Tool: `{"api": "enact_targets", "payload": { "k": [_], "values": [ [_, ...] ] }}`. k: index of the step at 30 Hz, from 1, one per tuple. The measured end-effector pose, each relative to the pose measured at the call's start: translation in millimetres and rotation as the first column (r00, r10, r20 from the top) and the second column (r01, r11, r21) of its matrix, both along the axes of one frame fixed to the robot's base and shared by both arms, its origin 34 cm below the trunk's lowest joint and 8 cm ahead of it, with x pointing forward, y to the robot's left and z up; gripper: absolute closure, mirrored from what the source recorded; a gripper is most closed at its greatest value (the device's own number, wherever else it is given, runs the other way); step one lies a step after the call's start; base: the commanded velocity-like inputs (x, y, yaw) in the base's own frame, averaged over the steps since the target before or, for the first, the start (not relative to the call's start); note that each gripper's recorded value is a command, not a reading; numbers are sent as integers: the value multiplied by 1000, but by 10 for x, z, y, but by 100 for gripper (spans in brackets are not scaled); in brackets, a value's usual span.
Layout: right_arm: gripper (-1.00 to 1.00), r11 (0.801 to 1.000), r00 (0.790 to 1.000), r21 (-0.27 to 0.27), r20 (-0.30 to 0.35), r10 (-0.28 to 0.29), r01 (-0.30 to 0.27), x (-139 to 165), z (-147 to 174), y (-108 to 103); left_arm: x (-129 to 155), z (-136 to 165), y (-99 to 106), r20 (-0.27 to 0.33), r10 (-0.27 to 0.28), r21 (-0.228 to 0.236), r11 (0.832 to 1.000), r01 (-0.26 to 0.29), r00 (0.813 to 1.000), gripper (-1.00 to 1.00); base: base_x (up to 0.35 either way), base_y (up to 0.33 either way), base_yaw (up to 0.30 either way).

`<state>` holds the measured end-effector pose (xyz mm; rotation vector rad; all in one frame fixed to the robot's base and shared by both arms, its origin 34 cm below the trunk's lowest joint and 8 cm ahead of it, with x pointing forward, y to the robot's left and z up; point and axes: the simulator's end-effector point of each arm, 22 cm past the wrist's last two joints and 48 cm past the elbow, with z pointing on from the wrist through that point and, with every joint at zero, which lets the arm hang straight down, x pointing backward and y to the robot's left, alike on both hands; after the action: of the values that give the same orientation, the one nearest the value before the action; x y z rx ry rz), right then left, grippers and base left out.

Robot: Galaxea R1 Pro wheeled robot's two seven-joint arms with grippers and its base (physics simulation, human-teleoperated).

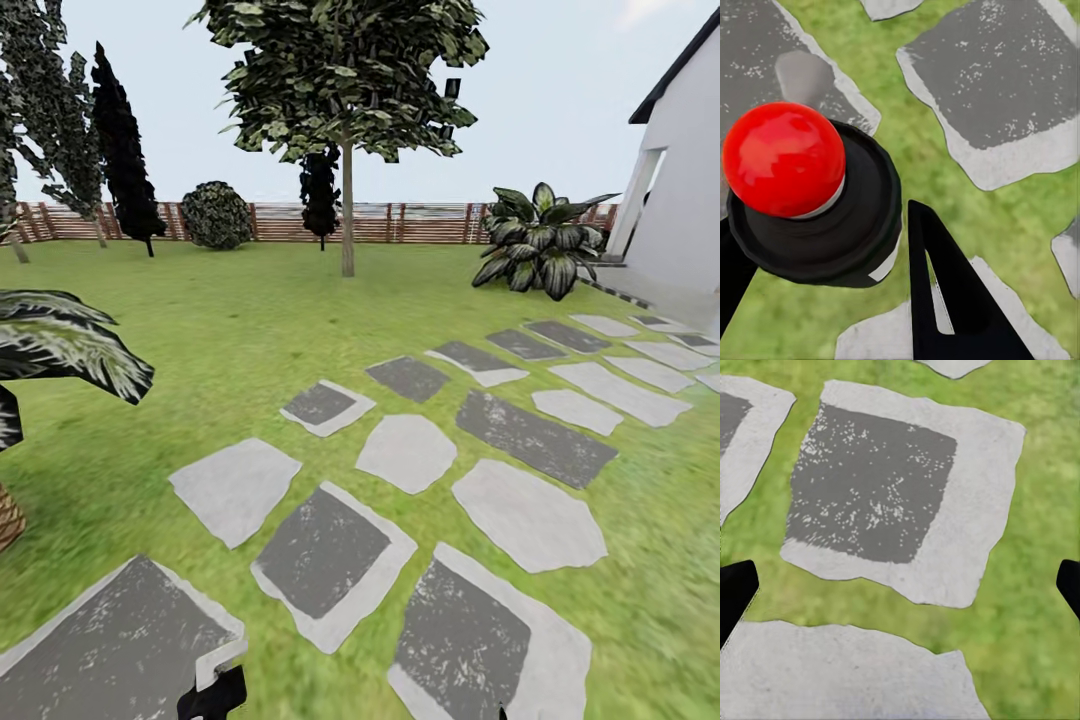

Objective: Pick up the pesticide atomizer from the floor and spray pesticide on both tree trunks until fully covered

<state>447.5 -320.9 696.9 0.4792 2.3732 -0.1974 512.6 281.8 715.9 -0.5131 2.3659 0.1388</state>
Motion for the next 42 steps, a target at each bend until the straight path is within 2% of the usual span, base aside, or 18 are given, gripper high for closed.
{"api": "enact_targets", "payload": {
  "k": [23, 26, 31, 35, 42],
  "values": [
    [-100, 1000, 1000, 0, 1, 0, 0, 6, 2, -1, 1, -1, 0, 0, 0, 0, 1000, 0, 1000, 100, 333, 0, 0],
    [-100, 1000, 1000, 0, 24, 1, -1, -82, 125, 6, -89, 139, 0, 24, 0, 0, 1000, 0, 1000, 100, 333, 0, 0],
    [-100, 1000, 1000, 1, -11, 2, -2, 41, -60, 13, 41, -68, 1, -12, 1, 0, 1000, -1, 1000, 100, 333, 0, 0],
    [-100, 1000, 1000, 1, 4, 1, -1, -13, 21, 14, -16, 24, 0, 4, 0, 0, 1000, 0, 1000, 100, 333, 0, 0],
    [-100, 1000, 1000, 2, 0, 2, -2, 2, -1, 19, 0, -1, 0, 0, 0, 0, 1000, 0, 1000, 100, 333, 0, 0]
  ]
}}
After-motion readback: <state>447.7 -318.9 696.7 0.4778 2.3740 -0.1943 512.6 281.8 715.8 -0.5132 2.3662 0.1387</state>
